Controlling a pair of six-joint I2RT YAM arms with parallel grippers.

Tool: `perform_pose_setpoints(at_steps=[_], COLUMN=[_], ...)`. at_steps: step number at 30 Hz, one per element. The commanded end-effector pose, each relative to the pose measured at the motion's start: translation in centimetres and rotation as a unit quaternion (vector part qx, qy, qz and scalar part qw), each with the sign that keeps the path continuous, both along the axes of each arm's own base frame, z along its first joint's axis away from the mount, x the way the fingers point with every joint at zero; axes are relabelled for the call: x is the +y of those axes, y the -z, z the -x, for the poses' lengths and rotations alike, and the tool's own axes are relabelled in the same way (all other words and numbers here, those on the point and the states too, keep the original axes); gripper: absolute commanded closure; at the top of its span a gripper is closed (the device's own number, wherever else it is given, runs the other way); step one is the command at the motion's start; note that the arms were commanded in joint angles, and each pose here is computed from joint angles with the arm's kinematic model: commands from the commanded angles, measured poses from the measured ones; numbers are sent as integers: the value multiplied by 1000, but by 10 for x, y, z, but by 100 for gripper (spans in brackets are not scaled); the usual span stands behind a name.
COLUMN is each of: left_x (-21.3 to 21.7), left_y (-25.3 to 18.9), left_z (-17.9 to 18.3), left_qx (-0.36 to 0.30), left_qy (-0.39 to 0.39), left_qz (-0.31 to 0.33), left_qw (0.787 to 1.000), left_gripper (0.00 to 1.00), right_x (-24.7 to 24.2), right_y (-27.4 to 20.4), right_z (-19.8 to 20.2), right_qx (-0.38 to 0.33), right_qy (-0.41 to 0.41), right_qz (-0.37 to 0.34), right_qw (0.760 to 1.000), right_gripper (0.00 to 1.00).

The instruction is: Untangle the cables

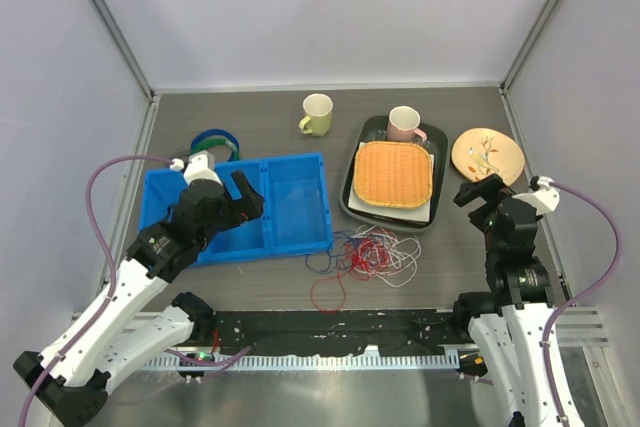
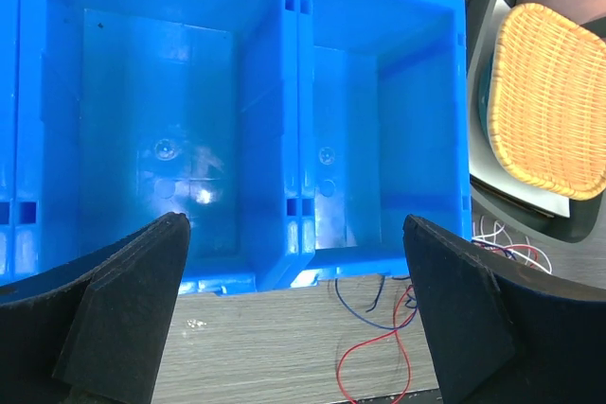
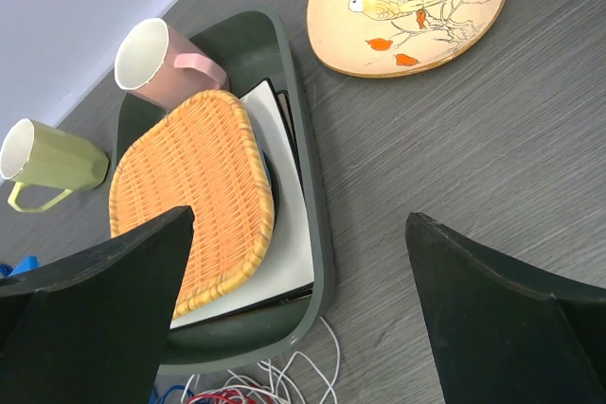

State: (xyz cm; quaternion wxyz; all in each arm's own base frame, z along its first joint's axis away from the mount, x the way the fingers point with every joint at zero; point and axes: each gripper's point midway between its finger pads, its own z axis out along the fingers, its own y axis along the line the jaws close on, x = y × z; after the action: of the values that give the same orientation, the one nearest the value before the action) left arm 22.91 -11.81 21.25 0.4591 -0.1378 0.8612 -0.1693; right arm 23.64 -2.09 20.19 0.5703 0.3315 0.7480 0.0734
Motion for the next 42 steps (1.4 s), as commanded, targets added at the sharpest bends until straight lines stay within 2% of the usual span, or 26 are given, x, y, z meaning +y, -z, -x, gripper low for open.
perform_pose_setpoints(at_steps=[1, 3, 7, 16, 20, 27, 32, 33, 37, 42], left_x=[6, 5, 4, 27, 26, 0, 12, 9, -7, 19], left_y=[1, 2, 7, 40, 59, 77, 94, 95, 104, 117], left_z=[0, 0, 0, 8, 10, -16, -36, -41, -57, -68], left_qx=[-1, 0, 9, 54, 76, 66, 75, 74, 65, 89], left_qy=[-19, -19, -18, -92, -92, -54, -85, -84, -42, -85], left_qz=[1, 3, 0, -20, -31, -34, -85, -80, -78, -119], left_qw=[1000, 1000, 1000, 994, 992, 996, 990, 991, 994, 985], left_gripper=[0, 0, 0, 0, 0, 0, 0, 0, 0, 0], right_x=[-4, -11, -9, 32, 45, 51, 57, 57, 57, 55], right_y=[-7, -7, -8, -12, -6, 1, 0, 0, 0, 0], right_z=[1, 5, 6, -7, -14, -20, -19, -19, -19, -19], right_qx=[-17, -17, -27, -53, -41, -31, -34, -34, -36, -32], right_qy=[17, 41, 39, -85, -122, -139, -156, -156, -156, -153], right_qz=[-7, -8, -16, -26, -32, -37, -41, -41, -40, -36], right_qw=[1000, 999, 999, 995, 991, 989, 986, 986, 986, 987], right_gripper=[0, 0, 0, 0, 1, 3, 4, 3, 4, 4])
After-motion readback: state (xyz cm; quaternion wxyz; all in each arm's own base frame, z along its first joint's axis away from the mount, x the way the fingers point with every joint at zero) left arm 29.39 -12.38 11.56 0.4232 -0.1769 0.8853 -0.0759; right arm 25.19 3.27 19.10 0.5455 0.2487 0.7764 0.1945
